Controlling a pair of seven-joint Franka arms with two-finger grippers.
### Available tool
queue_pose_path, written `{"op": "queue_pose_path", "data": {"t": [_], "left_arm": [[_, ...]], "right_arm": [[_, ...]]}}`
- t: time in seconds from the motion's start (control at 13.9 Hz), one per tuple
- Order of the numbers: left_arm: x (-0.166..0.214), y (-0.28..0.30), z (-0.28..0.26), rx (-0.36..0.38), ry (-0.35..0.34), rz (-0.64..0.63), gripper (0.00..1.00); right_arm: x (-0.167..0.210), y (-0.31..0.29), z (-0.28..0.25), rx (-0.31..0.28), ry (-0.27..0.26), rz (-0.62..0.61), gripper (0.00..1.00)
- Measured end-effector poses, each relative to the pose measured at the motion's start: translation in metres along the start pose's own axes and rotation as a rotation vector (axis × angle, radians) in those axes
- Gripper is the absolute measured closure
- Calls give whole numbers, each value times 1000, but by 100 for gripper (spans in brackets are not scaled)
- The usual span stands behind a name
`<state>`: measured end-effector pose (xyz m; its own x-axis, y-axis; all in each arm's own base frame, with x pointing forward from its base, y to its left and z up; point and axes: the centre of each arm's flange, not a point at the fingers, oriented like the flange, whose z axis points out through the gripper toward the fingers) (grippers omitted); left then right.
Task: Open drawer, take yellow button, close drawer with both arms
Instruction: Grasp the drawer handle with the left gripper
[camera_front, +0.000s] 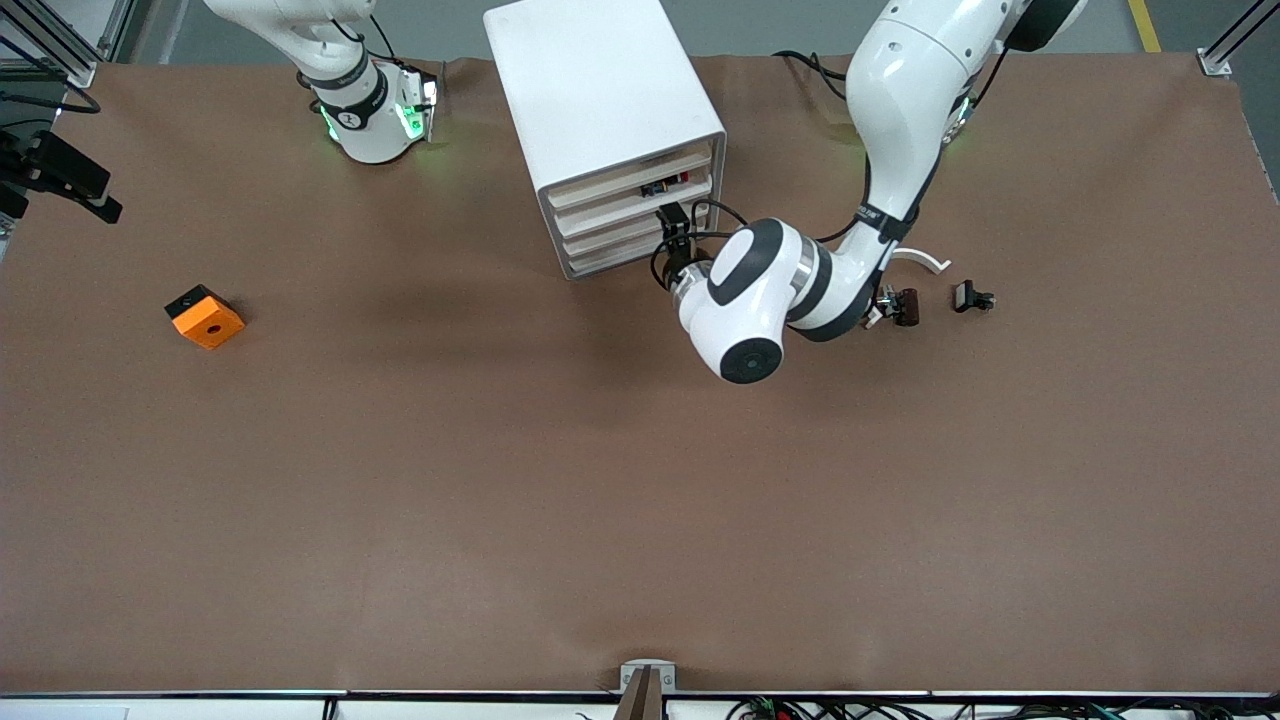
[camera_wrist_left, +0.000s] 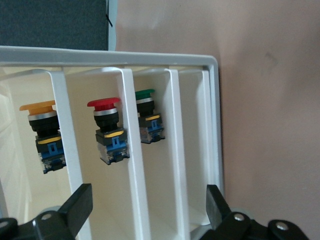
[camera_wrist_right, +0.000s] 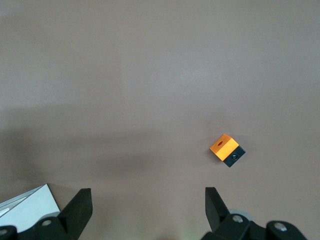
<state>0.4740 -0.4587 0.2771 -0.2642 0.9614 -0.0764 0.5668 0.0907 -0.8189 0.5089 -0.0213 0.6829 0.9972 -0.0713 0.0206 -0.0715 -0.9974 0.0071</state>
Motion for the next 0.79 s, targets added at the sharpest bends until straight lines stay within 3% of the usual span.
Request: {"op": "queue_pose_path", "data": {"t": [0.29, 0.43, 0.79], "left_arm": [[-12, -11, 2, 83, -95, 77, 0], [-14, -11, 2, 92, -104, 82, 11], [-21, -9, 25, 124, -84, 76, 14]], "right_arm": [[0, 2, 0, -10, 1, 3, 0], [0, 2, 0, -10, 1, 3, 0], [0, 2, 0, -10, 0, 3, 0]]}}
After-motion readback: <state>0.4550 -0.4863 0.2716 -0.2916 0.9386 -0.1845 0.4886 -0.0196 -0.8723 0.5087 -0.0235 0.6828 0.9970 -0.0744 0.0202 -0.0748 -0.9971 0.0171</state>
